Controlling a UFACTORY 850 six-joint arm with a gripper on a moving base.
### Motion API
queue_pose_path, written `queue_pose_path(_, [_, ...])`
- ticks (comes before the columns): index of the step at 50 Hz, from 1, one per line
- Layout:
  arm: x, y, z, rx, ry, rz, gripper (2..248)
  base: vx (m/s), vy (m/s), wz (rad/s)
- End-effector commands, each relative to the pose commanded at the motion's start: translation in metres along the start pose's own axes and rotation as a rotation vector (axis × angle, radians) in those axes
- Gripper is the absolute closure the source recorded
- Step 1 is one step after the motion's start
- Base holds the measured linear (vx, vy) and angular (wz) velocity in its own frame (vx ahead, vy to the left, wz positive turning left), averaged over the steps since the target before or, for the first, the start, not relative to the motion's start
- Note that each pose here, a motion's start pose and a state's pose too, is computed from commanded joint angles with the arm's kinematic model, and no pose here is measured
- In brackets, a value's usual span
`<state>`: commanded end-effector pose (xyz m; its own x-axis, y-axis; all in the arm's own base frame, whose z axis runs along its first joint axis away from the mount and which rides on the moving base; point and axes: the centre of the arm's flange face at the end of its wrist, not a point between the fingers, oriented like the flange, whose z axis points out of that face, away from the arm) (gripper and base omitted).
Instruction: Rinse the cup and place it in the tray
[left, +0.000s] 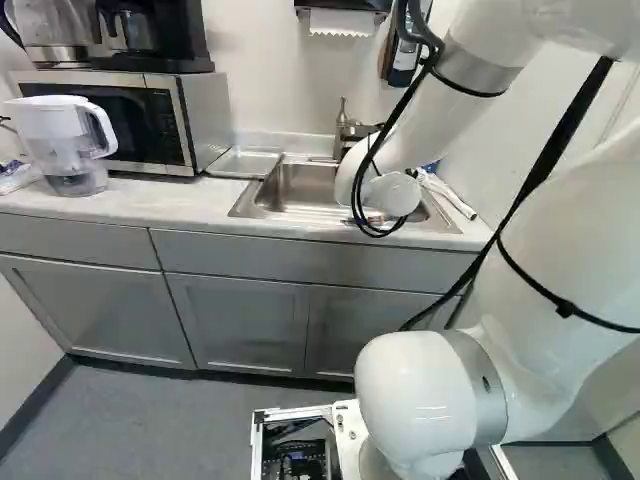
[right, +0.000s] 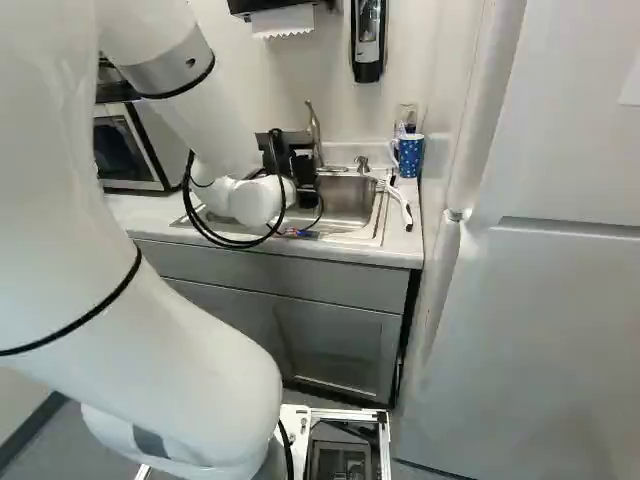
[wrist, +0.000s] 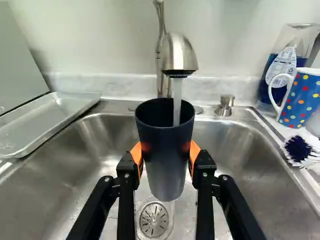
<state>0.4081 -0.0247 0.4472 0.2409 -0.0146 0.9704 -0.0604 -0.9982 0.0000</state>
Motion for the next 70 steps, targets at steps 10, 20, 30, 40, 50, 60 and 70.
queue_pose_path(10, [-0.0026, 0.0075, 0.0017, -0.018, -0.007, 0.004, 139, 0.000, 0.000, 0.000])
queue_pose_path(20, [-0.0026, 0.0075, 0.0017, -0.018, -0.007, 0.004, 139, 0.000, 0.000, 0.000])
queue_pose_path(30, [-0.0026, 0.0075, 0.0017, -0.018, -0.007, 0.004, 139, 0.000, 0.000, 0.000])
queue_pose_path(40, [-0.0026, 0.0075, 0.0017, -0.018, -0.007, 0.004, 139, 0.000, 0.000, 0.000])
queue_pose_path(50, [-0.0026, 0.0075, 0.0017, -0.018, -0.007, 0.004, 139, 0.000, 0.000, 0.000])
queue_pose_path(60, [-0.0026, 0.0075, 0.0017, -0.018, -0.007, 0.004, 139, 0.000, 0.000, 0.000])
queue_pose_path(70, [-0.0026, 0.0075, 0.0017, -0.018, -0.007, 0.004, 139, 0.000, 0.000, 0.000])
